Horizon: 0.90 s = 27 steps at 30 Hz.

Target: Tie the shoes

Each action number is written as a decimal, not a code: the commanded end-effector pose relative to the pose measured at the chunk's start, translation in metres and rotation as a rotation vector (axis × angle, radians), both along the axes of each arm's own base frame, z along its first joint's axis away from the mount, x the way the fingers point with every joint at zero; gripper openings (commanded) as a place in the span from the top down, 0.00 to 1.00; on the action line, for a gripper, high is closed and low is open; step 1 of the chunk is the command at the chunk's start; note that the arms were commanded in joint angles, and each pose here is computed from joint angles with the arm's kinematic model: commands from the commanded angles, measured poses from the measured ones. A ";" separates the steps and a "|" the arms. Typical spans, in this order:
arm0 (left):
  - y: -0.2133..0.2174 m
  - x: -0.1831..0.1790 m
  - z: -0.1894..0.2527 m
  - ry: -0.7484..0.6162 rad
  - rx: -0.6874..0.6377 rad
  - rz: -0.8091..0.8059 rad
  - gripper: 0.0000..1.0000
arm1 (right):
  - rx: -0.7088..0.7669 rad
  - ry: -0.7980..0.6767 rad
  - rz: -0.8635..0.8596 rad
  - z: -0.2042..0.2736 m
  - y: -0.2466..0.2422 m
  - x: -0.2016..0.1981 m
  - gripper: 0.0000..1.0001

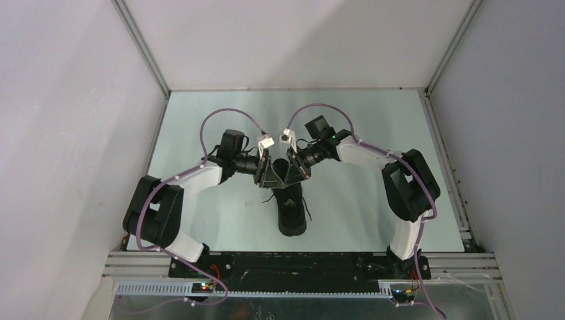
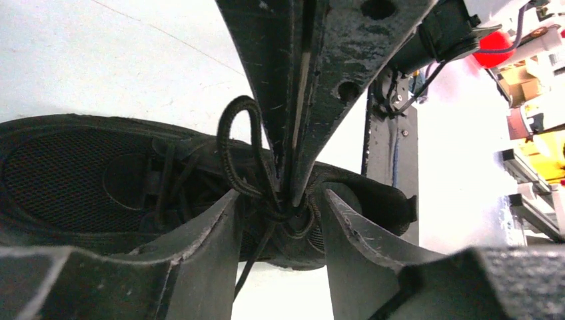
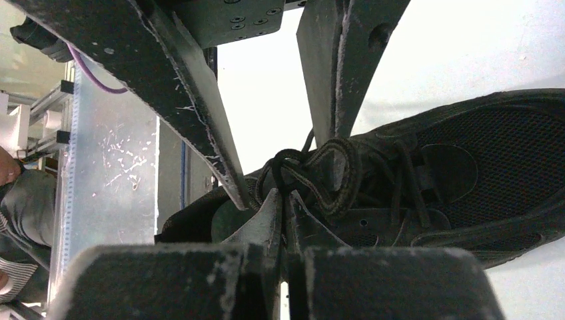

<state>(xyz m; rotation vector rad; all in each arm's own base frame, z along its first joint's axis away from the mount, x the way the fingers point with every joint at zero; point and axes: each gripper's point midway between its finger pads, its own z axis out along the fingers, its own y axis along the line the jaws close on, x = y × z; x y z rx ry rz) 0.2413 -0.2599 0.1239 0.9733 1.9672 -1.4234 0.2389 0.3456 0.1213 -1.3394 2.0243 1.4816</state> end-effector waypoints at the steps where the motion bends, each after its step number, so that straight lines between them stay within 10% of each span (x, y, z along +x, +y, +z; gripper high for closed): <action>1: -0.003 0.000 0.015 -0.004 -0.051 -0.040 0.48 | 0.044 -0.068 0.017 0.019 0.000 0.000 1.00; 10: -0.004 0.001 0.015 0.033 -0.057 -0.048 0.69 | 0.049 -0.075 0.018 0.020 0.000 0.000 1.00; 21: 0.000 0.002 0.022 0.065 -0.082 -0.035 0.54 | 0.047 -0.077 0.026 0.020 -0.002 -0.002 0.98; 27: 0.003 0.005 0.022 0.065 -0.082 -0.024 0.63 | 0.053 -0.085 0.025 0.021 -0.001 0.000 0.98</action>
